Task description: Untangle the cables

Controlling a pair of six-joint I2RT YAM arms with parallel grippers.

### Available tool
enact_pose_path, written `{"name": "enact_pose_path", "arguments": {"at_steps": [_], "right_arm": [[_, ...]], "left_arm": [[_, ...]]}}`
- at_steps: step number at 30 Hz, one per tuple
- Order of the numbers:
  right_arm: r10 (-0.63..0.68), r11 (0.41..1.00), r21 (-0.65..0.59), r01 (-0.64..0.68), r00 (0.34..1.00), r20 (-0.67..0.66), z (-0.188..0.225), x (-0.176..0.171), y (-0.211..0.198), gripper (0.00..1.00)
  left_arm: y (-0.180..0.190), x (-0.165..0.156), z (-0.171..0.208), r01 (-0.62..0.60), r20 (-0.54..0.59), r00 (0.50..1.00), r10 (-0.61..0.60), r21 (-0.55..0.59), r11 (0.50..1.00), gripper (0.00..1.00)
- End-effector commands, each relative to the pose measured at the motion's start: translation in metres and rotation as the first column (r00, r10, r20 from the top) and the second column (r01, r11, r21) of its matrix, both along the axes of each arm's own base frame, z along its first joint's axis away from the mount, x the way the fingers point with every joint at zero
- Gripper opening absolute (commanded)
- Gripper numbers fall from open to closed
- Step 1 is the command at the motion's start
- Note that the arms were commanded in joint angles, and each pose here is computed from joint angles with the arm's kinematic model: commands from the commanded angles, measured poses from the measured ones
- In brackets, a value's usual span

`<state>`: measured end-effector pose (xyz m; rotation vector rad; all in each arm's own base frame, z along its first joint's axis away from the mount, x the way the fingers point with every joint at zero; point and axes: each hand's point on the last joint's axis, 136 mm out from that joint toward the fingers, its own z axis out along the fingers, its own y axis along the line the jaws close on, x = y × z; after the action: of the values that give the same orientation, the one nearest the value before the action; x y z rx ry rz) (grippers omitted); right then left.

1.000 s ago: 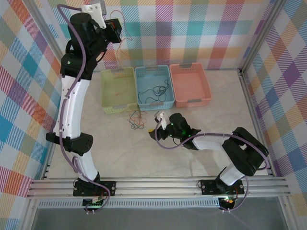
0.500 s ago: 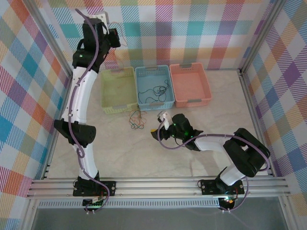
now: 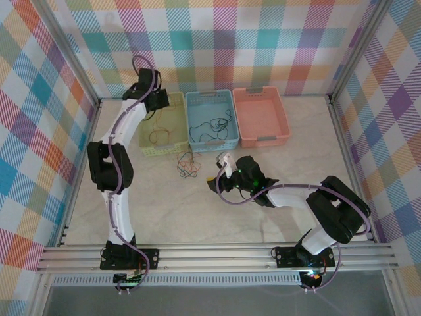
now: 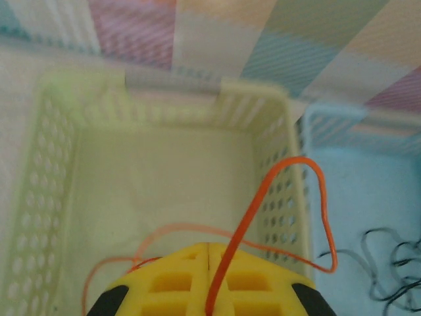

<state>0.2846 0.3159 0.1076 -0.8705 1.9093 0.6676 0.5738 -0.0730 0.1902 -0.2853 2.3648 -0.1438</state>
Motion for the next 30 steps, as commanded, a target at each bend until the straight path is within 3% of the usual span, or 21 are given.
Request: {"name": "enact_pose_path", "arguments": {"at_steps": [1,5,12,16,20,24,30], "right_arm": [[0.012,0.999,0.051,-0.014,1.000,0.026,0.019,0.003,0.006,0.78],[0.012,0.999,0.050,-0.014,1.000,0.022,0.019,0.003,0.006,0.78],[0.019,0.999,0.051,-0.020,1.000,0.014,0.019,0.003,0.008,0.79],[0.010,0.998,0.055,-0.011,1.000,0.019,0.020,0.004,0.006,0.79],[-0.002,0.998,0.058,0.001,1.000,0.021,0.020,0.005,0.004,0.79],[-0.043,0.997,0.062,0.042,0.999,0.023,0.022,0.009,-0.002,0.79],[-0.118,0.989,0.090,0.116,0.993,0.016,0.025,0.017,-0.015,0.78]], "left_arm": [[0.000,-0.003,-0.023,-0.036,-0.064,0.997,0.032,-0.057,0.998,0.05],[-0.001,-0.010,-0.038,-0.086,-0.113,0.991,0.074,-0.106,0.991,0.13],[-0.009,-0.026,-0.024,-0.091,-0.121,0.990,0.070,-0.180,0.979,0.47],[-0.015,-0.050,0.002,-0.092,-0.047,0.996,0.082,-0.266,0.960,0.62],[-0.022,-0.088,0.035,-0.071,0.028,0.996,0.084,-0.323,0.944,0.64],[-0.043,-0.144,0.043,-0.004,0.026,1.000,0.015,-0.360,0.933,0.65],[-0.064,-0.220,-0.009,0.040,-0.099,0.992,-0.082,-0.368,0.929,0.66]]}}
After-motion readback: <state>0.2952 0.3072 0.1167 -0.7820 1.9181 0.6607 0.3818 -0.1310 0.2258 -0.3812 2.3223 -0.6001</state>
